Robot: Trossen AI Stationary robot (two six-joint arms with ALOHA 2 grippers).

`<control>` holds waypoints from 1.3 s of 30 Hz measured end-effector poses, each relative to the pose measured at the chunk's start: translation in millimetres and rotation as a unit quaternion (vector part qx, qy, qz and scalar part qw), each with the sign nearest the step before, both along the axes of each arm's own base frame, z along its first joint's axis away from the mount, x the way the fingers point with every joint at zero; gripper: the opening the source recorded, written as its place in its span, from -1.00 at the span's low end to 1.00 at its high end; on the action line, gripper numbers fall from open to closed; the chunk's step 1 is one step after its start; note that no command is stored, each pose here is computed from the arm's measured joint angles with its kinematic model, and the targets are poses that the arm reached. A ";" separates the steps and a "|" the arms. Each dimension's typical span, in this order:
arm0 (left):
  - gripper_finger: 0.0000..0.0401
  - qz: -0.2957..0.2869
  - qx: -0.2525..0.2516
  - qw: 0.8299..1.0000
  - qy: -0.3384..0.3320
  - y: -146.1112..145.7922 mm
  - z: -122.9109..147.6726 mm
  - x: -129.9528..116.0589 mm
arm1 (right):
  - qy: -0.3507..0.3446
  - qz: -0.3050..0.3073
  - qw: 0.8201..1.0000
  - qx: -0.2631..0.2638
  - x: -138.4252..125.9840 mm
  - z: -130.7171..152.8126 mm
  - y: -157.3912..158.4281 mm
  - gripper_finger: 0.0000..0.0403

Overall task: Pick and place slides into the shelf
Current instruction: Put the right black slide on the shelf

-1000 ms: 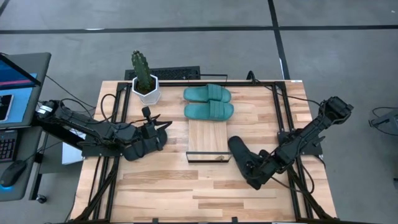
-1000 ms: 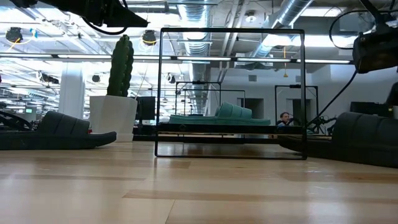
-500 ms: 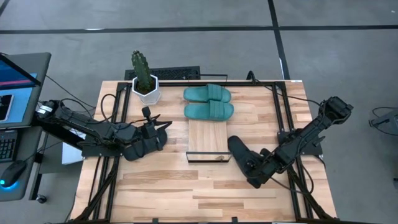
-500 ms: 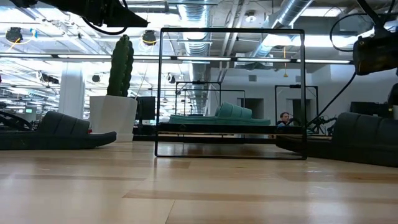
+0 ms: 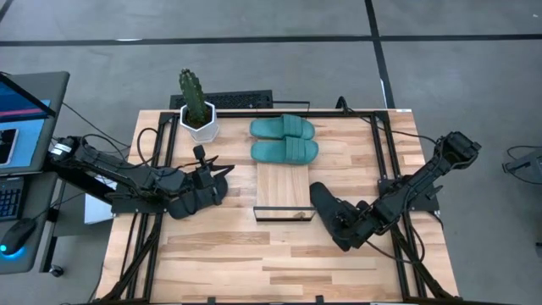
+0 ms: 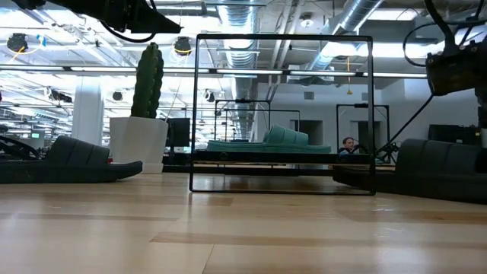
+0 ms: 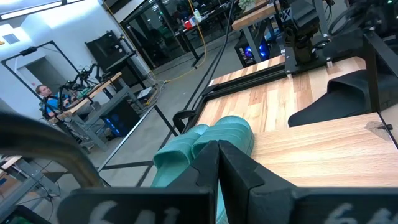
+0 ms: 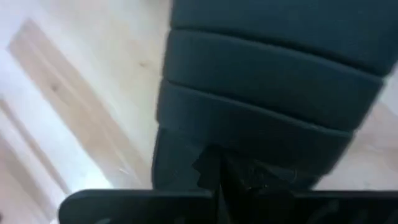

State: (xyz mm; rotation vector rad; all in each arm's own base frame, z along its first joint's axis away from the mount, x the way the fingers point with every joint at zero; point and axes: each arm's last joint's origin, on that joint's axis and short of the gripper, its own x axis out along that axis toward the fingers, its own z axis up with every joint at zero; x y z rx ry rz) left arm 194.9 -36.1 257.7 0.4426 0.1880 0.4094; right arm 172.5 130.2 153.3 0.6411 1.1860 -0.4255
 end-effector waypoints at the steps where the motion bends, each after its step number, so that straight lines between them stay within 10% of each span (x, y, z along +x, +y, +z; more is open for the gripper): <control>1: -1.00 0.000 0.000 1.000 0.000 0.1 0.0 0.0 | 0.005 -0.005 1.000 -0.002 -1.0 -0.3 -0.8 -1.00; 32: -1.00 0.000 0.000 1.000 0.000 0.0 0.0 0.0 | 0.142 -0.116 0.975 -0.124 -25.0 32.0 -12.5 -1.00; 39: -1.00 0.000 0.000 1.000 0.000 0.0 0.0 0.0 | 0.147 -0.074 0.983 -0.076 -23.3 32.6 -2.3 -1.00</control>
